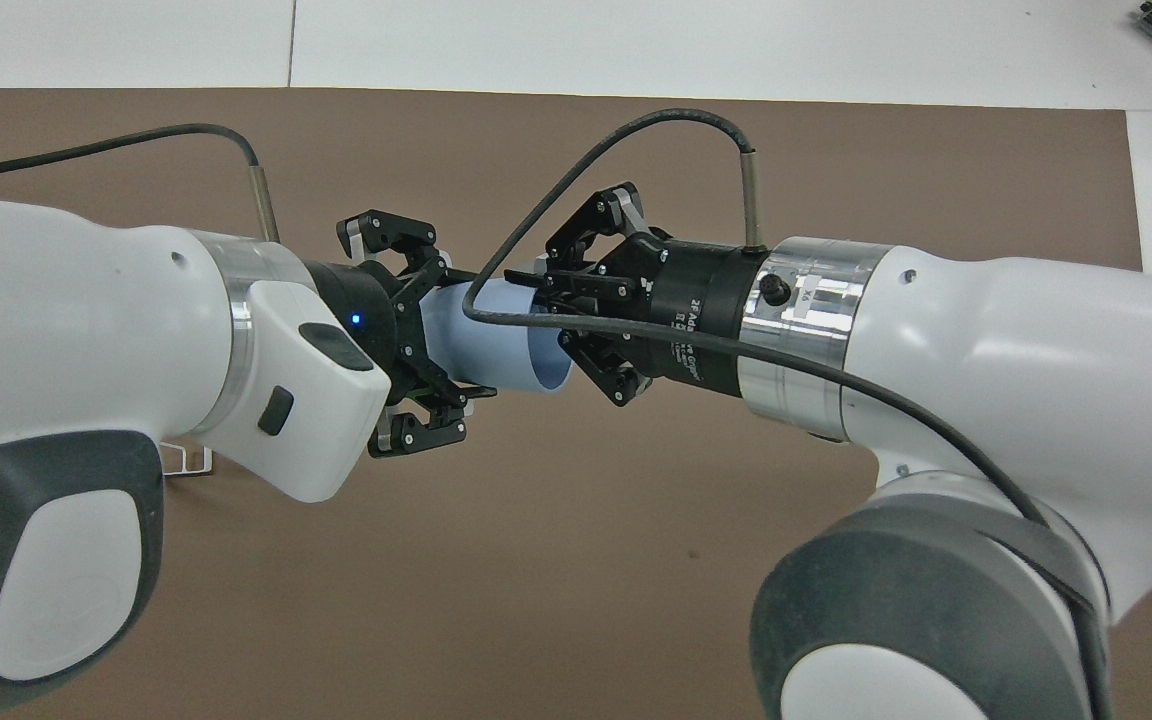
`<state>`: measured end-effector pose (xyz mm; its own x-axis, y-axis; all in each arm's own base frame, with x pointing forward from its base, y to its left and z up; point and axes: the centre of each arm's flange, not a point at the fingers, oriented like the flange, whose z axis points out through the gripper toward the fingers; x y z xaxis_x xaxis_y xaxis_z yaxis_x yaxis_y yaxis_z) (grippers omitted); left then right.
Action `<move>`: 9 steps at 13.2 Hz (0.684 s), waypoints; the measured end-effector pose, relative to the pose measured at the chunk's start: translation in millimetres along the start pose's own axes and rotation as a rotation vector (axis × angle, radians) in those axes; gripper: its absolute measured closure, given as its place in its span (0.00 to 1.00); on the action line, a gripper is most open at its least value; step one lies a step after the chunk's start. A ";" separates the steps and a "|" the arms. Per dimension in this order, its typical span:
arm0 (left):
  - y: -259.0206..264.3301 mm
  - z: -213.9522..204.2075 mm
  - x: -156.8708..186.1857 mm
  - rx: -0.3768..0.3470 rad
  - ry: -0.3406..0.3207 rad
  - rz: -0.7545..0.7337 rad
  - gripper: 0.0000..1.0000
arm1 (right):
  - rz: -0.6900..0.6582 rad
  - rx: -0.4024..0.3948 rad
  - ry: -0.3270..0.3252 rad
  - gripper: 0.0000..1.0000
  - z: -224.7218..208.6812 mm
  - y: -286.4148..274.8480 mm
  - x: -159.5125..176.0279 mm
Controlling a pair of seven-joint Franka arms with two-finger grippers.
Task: Hang cup on cup holder
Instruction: 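Close the left gripper on the cup held by the right gripper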
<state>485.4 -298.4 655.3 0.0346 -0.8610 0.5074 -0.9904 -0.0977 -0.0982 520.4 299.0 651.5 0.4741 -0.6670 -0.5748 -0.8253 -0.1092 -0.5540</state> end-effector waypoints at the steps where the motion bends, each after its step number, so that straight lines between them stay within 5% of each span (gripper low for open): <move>1: 0.0 -0.1 -0.1 0.000 0.000 0.000 0.19 | 0.000 0.000 0.000 0.94 0.0 0.0 0.0; 4: -0.2 -1.0 -0.6 0.001 0.000 -0.003 0.21 | 0.001 0.004 0.001 0.88 -0.6 -0.6 0.8; 7: -5.5 -4.4 -6.9 0.009 0.000 -0.017 0.21 | 0.002 0.004 0.002 0.58 -0.8 -0.8 1.2; 9: -8.9 -6.4 -11.4 0.018 -0.009 -0.021 0.21 | 0.003 0.005 0.002 0.53 -1.1 -0.9 1.6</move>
<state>493.0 -284.6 655.9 0.0564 -0.8634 0.5013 -0.9869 -0.1244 -0.1032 521.6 297.3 651.7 0.4713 -0.6688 -0.5749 -0.8250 -0.1039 -0.5555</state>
